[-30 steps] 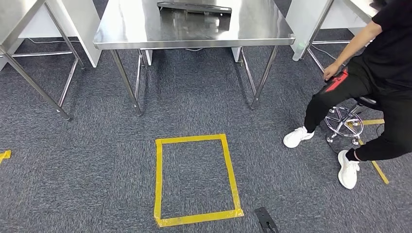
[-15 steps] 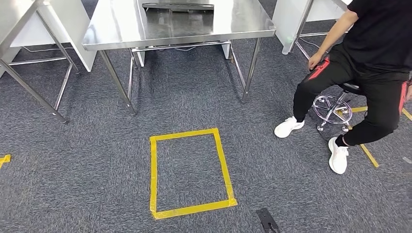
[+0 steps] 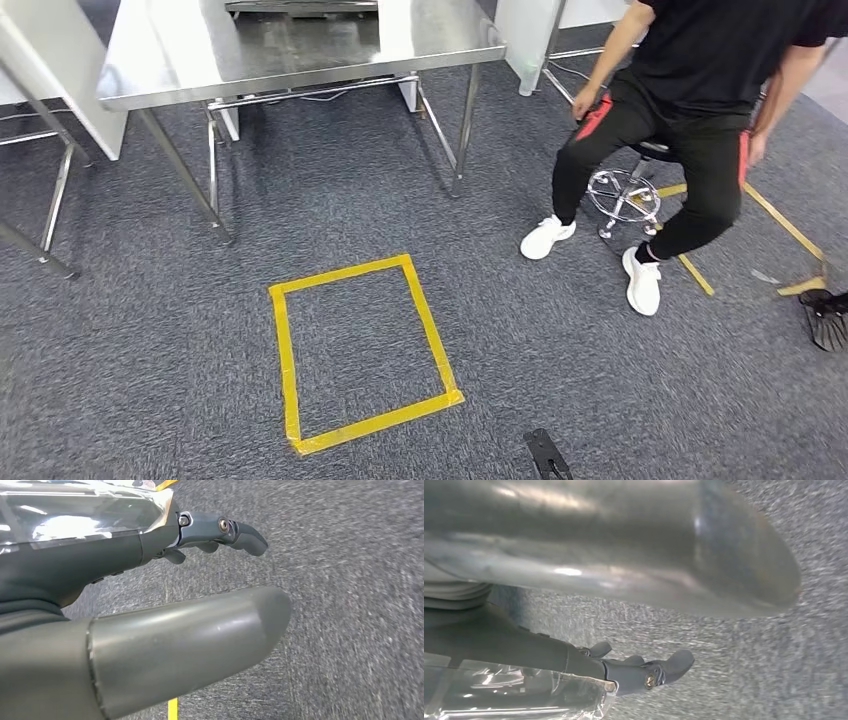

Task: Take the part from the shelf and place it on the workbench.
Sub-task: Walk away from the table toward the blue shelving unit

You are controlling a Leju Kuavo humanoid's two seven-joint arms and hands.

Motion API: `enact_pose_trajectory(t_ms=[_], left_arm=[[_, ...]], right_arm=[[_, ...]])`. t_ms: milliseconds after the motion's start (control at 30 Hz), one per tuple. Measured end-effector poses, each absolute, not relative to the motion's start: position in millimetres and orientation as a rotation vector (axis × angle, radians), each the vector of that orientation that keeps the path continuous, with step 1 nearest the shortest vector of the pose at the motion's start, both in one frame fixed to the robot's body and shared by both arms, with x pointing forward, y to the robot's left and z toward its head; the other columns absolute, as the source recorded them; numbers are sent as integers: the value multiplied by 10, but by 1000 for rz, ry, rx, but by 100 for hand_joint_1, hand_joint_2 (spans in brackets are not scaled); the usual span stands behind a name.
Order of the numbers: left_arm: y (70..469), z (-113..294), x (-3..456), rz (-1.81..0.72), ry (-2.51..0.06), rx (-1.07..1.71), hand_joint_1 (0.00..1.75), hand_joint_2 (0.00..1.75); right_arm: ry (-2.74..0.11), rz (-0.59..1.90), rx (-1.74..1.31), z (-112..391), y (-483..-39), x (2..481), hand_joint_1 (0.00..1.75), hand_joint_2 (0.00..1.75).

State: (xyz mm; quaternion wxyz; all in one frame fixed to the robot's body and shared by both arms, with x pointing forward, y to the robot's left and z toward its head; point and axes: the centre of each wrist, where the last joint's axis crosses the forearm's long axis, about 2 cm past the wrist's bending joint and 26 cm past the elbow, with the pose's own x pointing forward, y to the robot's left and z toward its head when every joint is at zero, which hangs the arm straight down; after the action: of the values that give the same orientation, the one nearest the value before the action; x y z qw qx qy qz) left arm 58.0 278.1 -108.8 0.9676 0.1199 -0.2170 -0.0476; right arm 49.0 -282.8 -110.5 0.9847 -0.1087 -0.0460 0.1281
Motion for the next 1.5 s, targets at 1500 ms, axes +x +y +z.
enact_pose_trajectory(t_ms=[1500], left_arm=[[2794,-1091,557,-98,-414,255,0,0]], right_arm=[[-83,261,-219,-1107,-2849,475,0,0]])
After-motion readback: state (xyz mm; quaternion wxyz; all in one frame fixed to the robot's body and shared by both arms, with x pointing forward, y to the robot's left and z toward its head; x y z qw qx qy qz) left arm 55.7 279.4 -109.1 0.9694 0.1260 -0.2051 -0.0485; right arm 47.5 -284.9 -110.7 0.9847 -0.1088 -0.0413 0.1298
